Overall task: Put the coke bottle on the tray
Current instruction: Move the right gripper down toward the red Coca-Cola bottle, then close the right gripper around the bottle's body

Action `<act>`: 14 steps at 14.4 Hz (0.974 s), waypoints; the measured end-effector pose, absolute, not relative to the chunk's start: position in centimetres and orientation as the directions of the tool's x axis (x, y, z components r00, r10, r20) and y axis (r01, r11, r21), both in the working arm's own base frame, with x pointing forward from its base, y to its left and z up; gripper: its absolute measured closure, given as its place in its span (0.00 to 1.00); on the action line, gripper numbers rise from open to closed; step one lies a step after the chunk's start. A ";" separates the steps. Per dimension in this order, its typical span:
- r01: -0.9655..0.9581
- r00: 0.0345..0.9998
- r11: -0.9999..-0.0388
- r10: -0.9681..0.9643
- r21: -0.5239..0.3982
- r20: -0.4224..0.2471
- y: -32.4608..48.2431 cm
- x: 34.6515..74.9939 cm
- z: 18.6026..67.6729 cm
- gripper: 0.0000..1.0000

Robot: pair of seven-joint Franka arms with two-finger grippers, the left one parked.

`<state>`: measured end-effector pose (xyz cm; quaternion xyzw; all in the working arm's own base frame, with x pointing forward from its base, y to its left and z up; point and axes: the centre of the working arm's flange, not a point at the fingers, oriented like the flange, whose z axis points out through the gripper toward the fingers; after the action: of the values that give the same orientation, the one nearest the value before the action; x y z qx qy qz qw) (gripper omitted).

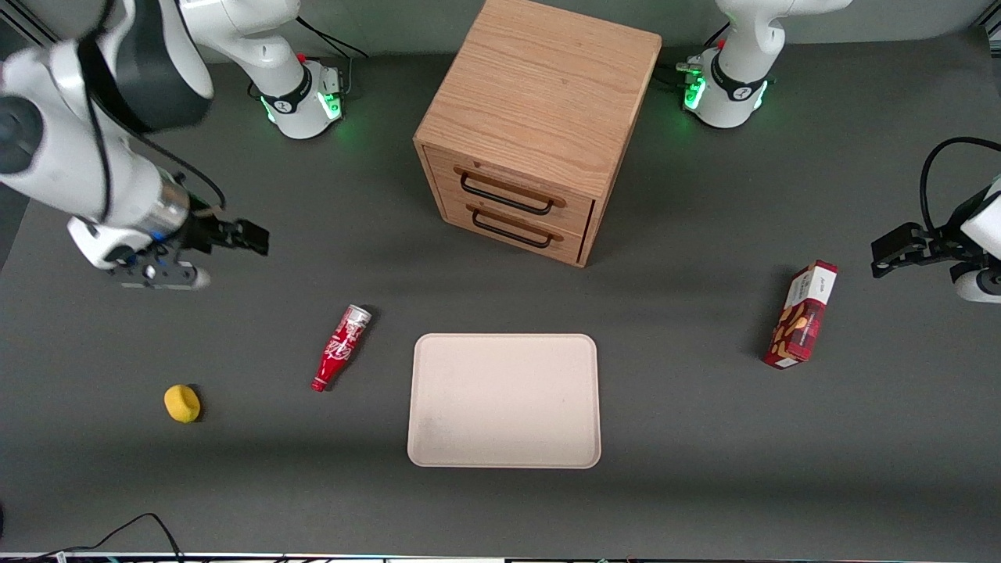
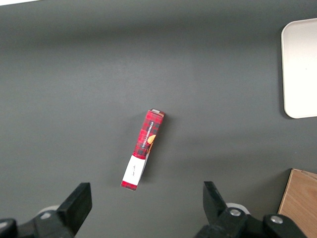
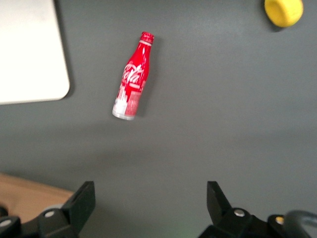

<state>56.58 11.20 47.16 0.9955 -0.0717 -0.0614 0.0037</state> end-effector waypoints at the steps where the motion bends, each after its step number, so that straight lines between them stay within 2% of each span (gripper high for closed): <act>1: -0.179 0.976 -0.984 -0.180 0.023 -0.121 11.7 57.7 44.7 0.00; 7: -0.283 0.957 -0.959 -0.283 0.011 -0.064 13.8 61.9 32.3 0.00; 14: -0.376 0.926 -0.926 -0.376 0.004 0.005 15.1 62.7 22.9 0.00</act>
<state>62.75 15.14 22.92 0.9814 -0.1918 0.0019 0.0024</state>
